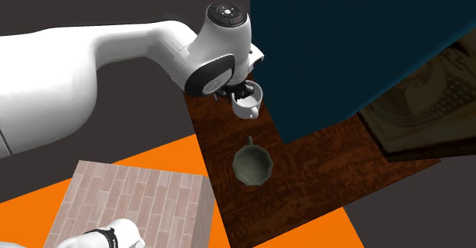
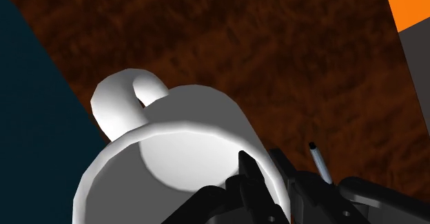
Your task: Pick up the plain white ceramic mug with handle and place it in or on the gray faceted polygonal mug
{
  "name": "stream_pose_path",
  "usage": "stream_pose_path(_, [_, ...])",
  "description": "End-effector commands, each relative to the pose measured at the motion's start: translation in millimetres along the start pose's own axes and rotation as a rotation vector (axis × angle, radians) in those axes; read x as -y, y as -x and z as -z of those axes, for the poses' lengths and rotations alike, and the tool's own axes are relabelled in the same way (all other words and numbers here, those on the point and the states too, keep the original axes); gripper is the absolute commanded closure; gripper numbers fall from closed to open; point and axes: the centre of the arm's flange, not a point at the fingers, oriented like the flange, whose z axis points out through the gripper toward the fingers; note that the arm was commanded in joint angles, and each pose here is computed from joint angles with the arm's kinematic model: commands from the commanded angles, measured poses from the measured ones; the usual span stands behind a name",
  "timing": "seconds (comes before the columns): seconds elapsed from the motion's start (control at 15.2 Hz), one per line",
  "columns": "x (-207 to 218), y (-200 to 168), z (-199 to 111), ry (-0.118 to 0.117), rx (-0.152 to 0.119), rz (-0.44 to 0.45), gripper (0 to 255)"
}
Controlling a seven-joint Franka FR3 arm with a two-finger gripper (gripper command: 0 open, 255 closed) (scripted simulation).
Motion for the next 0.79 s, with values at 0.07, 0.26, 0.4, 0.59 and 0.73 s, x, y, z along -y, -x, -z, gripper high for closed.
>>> stream_pose_path(0.07, [0,-2,16,0.0,0.0,0.0,255])
stream_pose_path(0.26, [0,-2,32,0.0,0.0,0.0,255])
stream_pose_path(0.4, [0,-2,43,0.0,0.0,0.0,255])
stream_pose_path(0.59, [0,-3,58,0.0,0.0,0.0,255])
stream_pose_path(0.73, [0,-3,69,0.0,0.0,0.0,255])
